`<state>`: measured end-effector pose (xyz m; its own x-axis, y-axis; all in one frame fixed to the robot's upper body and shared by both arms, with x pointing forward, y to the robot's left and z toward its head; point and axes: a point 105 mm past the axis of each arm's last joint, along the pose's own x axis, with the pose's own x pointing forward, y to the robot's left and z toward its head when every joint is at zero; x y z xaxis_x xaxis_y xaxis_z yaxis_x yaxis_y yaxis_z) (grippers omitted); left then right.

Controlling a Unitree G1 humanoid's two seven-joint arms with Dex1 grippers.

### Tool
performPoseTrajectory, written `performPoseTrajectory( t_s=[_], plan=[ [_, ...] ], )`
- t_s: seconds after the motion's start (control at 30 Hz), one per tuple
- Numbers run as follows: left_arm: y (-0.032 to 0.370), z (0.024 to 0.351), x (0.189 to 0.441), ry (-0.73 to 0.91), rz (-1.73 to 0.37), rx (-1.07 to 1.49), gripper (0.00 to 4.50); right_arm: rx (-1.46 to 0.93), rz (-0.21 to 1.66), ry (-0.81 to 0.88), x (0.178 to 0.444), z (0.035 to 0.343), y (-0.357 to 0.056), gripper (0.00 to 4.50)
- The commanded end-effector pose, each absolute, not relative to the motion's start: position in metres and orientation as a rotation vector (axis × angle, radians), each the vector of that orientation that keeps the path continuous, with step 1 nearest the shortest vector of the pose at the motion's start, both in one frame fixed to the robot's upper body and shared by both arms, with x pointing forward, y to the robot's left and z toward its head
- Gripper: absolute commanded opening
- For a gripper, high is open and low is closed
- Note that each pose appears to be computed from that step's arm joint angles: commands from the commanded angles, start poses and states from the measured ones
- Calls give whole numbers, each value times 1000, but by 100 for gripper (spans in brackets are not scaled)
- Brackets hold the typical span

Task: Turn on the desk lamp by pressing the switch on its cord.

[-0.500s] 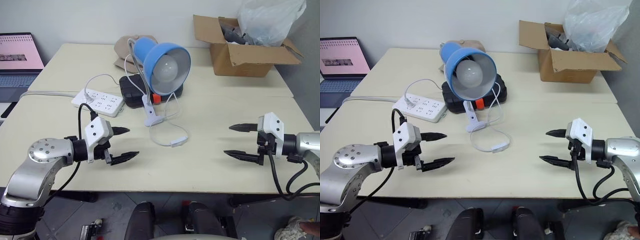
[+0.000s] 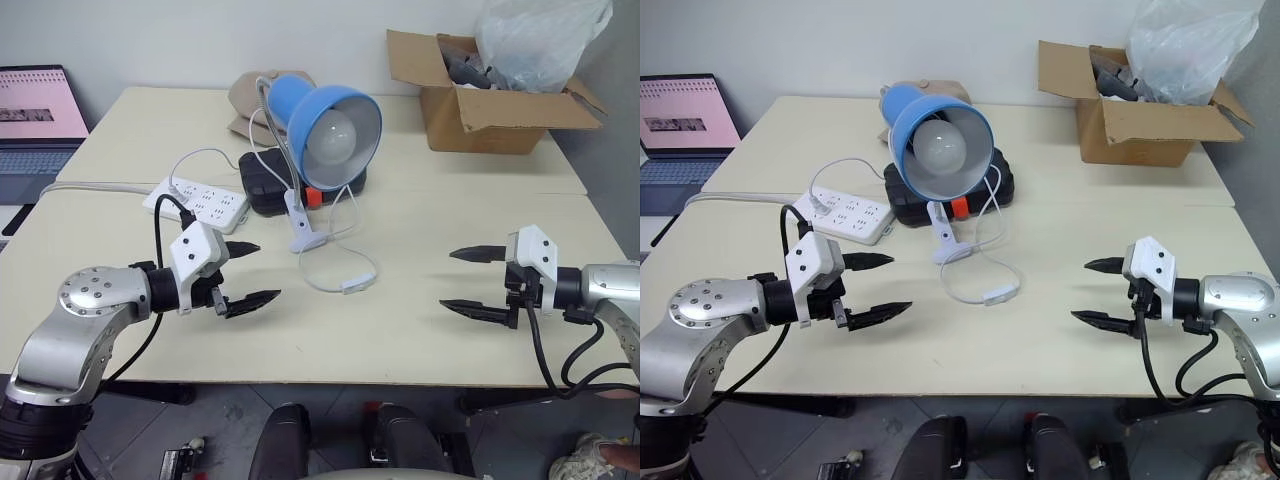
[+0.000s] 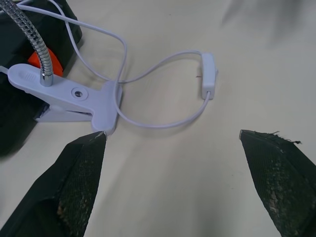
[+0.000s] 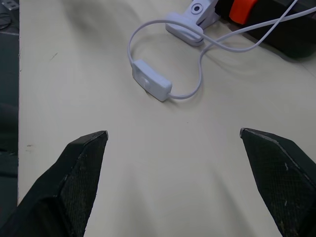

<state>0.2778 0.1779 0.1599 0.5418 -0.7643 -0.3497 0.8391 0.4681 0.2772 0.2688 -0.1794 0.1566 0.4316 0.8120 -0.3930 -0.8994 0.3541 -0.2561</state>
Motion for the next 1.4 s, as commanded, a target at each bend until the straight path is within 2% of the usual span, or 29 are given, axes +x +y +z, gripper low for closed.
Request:
performPoseTrajectory(
  t_s=[0.03, 0.23, 0.57, 0.73, 1.07, 1.4],
  plan=[
    [172, 173, 279, 131, -1010, 427, 449, -494, 1124, 170, 270, 165, -176, 450],
    [161, 174, 283, 102, -1051, 448, 449, -491, 1114, 165, 270, 167, -173, 450],
    [112, 154, 289, 89, -1259, 495, 449, -434, 1035, 239, 269, 161, -171, 450],
    [100, 124, 304, 142, -1269, 544, 449, -438, 926, 332, 272, 149, -175, 450],
    [80, 99, 323, 162, -1299, 499, 449, -394, 971, 325, 255, 147, -155, 450],
    [70, 89, 327, 173, -1336, 492, 449, -372, 1041, 281, 242, 160, -143, 450]
  ],
)
